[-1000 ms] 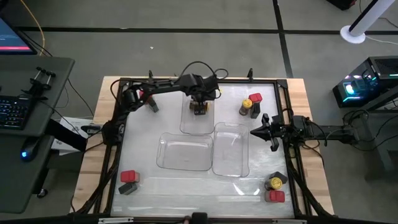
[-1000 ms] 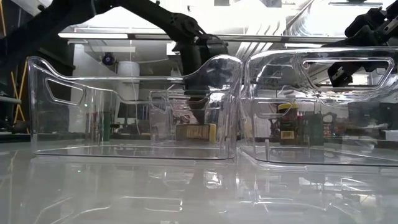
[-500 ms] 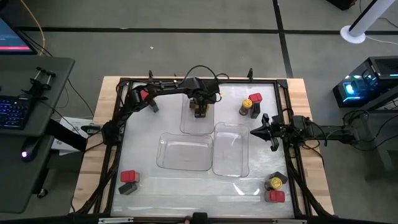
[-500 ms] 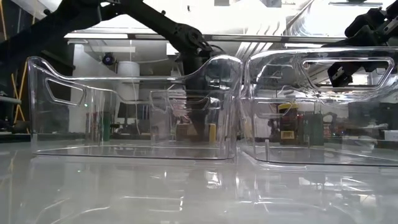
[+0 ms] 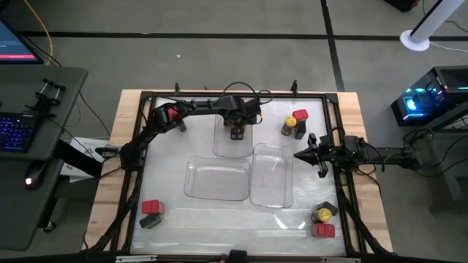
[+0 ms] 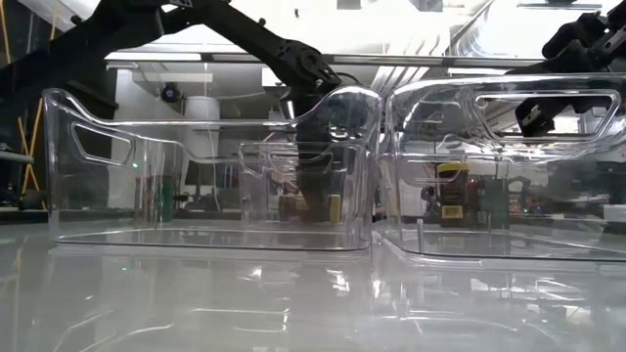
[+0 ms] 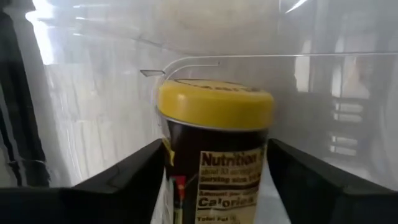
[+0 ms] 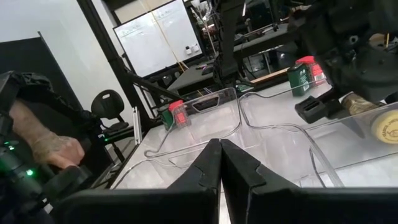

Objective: Sort spices by type
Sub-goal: Put the top left yellow seasoning bottle into the top transparent bin

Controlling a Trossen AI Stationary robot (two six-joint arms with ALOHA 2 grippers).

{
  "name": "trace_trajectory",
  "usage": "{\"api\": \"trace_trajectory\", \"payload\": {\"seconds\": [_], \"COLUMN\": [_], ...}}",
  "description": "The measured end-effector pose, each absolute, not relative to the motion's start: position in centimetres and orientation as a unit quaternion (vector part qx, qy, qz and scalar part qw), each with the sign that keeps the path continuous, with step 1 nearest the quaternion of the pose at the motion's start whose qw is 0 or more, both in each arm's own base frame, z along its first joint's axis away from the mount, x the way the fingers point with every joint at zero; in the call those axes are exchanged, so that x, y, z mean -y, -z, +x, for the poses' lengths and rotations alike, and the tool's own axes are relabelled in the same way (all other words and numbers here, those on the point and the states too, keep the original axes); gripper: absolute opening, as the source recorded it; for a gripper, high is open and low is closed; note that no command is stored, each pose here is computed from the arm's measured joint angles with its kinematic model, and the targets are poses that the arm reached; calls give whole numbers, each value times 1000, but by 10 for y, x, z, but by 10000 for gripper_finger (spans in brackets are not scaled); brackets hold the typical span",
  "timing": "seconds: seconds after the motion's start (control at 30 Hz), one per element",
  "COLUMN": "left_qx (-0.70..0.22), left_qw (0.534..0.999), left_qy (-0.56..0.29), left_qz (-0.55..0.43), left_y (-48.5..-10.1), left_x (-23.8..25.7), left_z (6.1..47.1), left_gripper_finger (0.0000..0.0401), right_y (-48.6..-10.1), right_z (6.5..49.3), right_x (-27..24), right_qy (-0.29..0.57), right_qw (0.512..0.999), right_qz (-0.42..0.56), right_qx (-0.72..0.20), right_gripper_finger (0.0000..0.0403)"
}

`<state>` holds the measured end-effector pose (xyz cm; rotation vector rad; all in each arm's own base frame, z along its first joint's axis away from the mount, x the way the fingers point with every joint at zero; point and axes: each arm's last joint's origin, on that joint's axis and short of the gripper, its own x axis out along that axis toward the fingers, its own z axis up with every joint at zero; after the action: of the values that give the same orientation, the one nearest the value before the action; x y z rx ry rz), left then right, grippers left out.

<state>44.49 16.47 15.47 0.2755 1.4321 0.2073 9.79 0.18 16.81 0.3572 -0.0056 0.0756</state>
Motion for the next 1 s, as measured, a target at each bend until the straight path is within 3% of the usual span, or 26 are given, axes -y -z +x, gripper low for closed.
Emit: {"api": "trace_trajectory", "payload": {"seconds": [0.2, 0.4, 0.63, 0.8, 1.0], "left_qx": [-654, -640, -588, -477, -321], "left_qw": [738, 753, 794, 865, 926], "left_qy": [-102, -100, -132, -150, -173], "left_qz": [135, 119, 83, -35, -97], "left_y": [-155, -171, -229, -278, -283], "left_x": [-159, -157, -160, -173, -170], "left_z": [447, 444, 429, 408, 372], "left_gripper_finger": [140, 136, 135, 135, 135], "right_y": [-168, -168, -168, -168, -168], "right_z": [98, 98, 98, 98, 98], "right_x": [-2, -2, -2, -2, -2], "right_qy": [-38, -38, -38, -38, -38], "right_qw": [983, 983, 983, 983, 983], "right_qz": [178, 178, 178, 178, 178], "right_qx": [3, 3, 3, 3, 3], "right_gripper_finger": [1, 1, 1, 1, 1]}}
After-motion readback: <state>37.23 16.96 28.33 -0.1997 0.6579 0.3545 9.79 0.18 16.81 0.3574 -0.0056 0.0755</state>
